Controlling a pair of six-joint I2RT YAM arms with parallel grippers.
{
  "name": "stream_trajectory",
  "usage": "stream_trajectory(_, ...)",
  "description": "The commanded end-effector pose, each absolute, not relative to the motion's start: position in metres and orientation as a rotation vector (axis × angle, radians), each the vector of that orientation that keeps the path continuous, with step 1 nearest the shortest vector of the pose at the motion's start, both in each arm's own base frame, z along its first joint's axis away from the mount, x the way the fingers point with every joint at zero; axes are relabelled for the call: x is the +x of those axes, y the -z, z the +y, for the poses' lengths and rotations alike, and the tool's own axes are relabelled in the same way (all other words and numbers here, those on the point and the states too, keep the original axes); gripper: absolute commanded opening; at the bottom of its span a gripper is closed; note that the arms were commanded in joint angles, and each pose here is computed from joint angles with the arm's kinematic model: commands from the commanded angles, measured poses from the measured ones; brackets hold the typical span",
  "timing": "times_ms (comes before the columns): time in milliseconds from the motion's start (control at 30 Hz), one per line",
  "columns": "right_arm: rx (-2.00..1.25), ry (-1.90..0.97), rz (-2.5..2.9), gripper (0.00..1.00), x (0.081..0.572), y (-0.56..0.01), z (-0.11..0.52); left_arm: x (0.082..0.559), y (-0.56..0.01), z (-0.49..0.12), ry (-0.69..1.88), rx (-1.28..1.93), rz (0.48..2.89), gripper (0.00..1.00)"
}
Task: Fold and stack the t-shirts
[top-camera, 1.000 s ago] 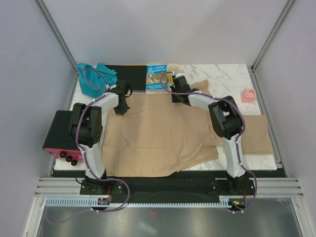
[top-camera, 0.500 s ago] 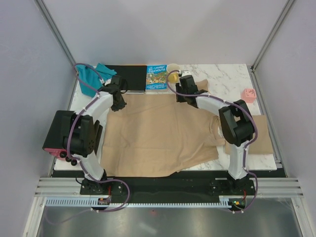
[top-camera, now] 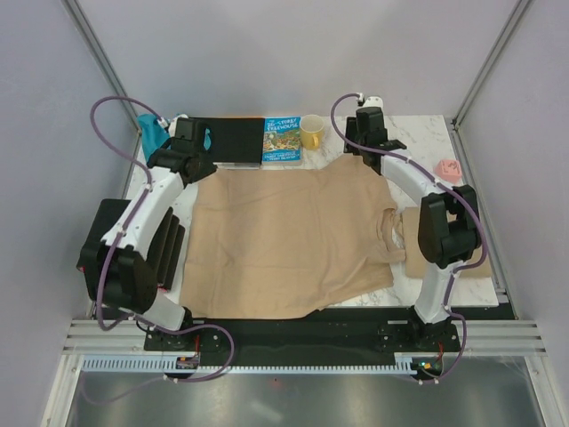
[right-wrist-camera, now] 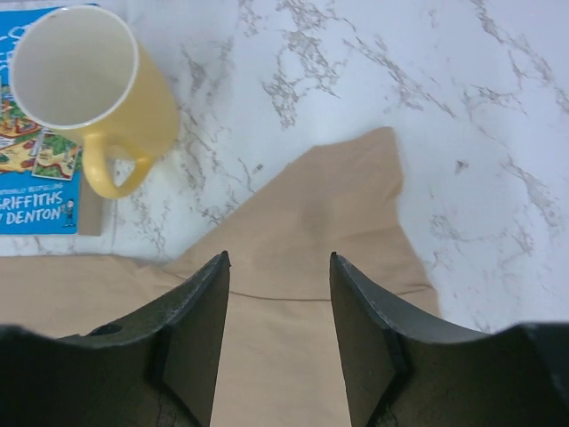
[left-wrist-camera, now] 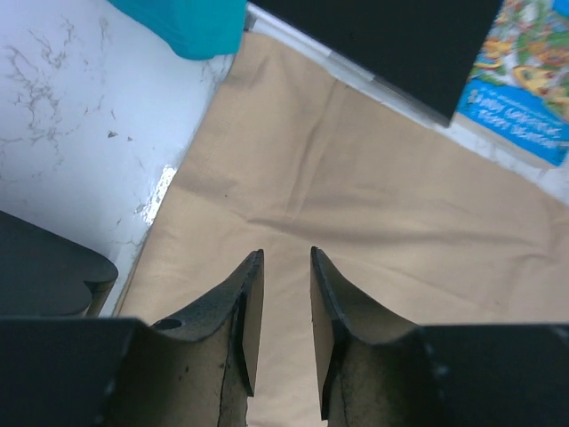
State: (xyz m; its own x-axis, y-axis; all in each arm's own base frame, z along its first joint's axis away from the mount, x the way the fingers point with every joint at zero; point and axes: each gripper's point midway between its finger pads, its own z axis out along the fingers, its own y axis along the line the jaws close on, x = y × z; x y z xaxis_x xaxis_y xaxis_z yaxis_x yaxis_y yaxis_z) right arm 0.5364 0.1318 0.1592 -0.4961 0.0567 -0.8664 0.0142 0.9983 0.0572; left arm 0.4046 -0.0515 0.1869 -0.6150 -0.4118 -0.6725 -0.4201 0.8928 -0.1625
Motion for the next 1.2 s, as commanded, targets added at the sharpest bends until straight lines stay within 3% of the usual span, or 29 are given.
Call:
stream_trajectory(0, 0.064, -0.004, 2.021, 0.56, 0.530, -0.225, 0.121, 0.384, -0.241, -0.050, 0.062, -0.516, 2.197, 0.36)
stream_trajectory(100, 0.093, -0.008, 1.983, 0.56, 0.529, -0.254, 0.109, 0.368, -0.257, -0.051, 0.099, -0.463, 2.166, 0.36)
stream_trajectory(200, 0.132, -0.051, 1.911, 0.62, 0.548, -0.302, 0.095, 0.353, -0.281, -0.053, 0.145, -0.399, 2.121, 0.38)
stream_trajectory(300, 0.111, -0.075, 1.945, 0.61, 0.568, -0.306, 0.088, 0.341, -0.299, -0.050, 0.156, -0.360, 2.073, 0.42)
stream_trajectory(633, 0.164, -0.059, 2.082, 0.57, 0.634, -0.206, 0.055, 0.348, -0.269, -0.058, 0.180, -0.324, 2.113, 0.42)
stream_trajectory(1167, 0.163, -0.066, 2.168, 0.58, 0.653, -0.126, 0.043, 0.357, -0.242, -0.073, 0.257, -0.297, 2.144, 0.38)
